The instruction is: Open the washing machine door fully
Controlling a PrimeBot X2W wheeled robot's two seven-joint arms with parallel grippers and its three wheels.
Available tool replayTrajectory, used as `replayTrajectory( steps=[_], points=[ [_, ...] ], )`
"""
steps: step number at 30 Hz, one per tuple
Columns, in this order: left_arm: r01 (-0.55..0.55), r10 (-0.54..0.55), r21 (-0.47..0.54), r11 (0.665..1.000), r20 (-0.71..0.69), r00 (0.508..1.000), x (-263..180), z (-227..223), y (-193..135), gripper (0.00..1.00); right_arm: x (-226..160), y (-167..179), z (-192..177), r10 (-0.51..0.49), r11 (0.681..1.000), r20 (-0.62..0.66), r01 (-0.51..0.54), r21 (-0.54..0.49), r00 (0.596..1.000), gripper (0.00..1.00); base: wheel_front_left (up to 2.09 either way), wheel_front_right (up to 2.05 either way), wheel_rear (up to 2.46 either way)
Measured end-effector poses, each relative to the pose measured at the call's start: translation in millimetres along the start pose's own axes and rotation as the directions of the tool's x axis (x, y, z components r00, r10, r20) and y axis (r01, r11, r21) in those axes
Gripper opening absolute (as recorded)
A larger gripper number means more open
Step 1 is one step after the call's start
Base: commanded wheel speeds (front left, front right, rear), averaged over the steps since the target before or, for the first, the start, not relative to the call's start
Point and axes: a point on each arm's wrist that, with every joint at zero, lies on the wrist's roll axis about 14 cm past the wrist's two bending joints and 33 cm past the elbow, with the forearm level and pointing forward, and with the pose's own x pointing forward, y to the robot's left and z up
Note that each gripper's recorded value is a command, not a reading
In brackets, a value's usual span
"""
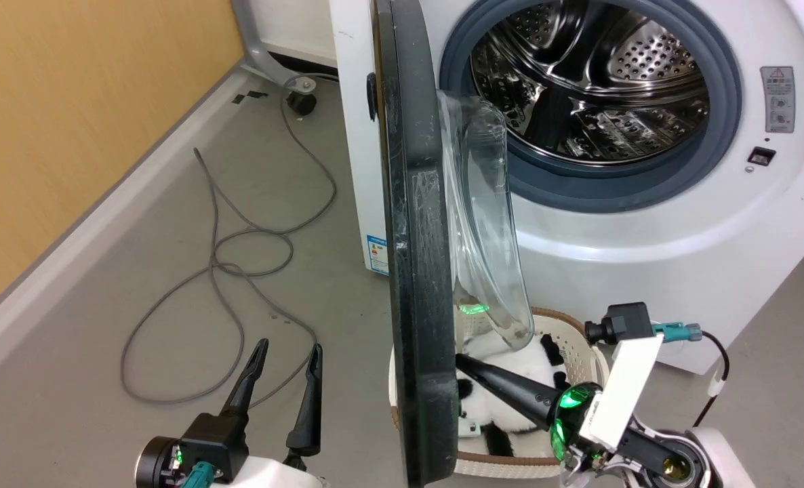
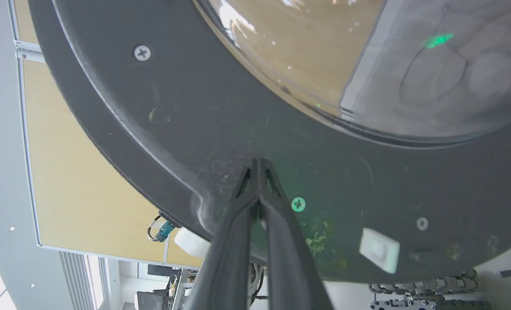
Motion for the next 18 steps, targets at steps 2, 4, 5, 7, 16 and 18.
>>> replayTrajectory(
  steps=[2,4,5,7,16,18],
  points=[
    [-0.004,0.004,0.001,1.000,0.000,1.000,-0.8,0.1,1.3,1.00,3.1,0.3,-2.6,0.001,1.000,-0.005,-0.001,-0.001,1.000,0.00,0.00,0.00,0.00],
    [-0.008,0.008,0.000,1.000,0.000,1.000,-1.4,0.2,2.2,1.00,5.1,-0.5,-4.8,-0.005,1.000,-0.011,0.005,-0.011,1.000,0.00,0.00,0.00,0.00],
    [-0.009,0.009,-0.003,1.000,0.000,1.000,-1.5,0.2,2.5,1.00,5.6,-0.7,-5.5,-0.007,1.000,-0.013,0.007,-0.014,1.000,0.00,0.00,0.00,0.00],
    [-0.009,0.009,-0.006,1.000,0.000,1.000,-1.4,0.1,2.3,1.00,5.7,-0.6,-4.5,-0.010,1.000,-0.003,0.010,-0.020,1.000,0.00,0.00,0.00,0.00],
    [0.017,-0.017,-0.013,1.000,0.005,1.000,5.2,0.4,-5.2,1.00,-20.6,10.1,43.1,-0.053,0.967,0.227,0.106,-0.231,0.972,0.00,0.00,0.00,0.00],
    [0.023,-0.023,-0.019,1.000,0.004,1.000,7.1,0.0,-6.9,1.00,-34.7,17.3,64.6,-0.056,0.924,0.323,0.172,-0.342,0.945,0.00,0.00,0.00,0.00]
  ],
)
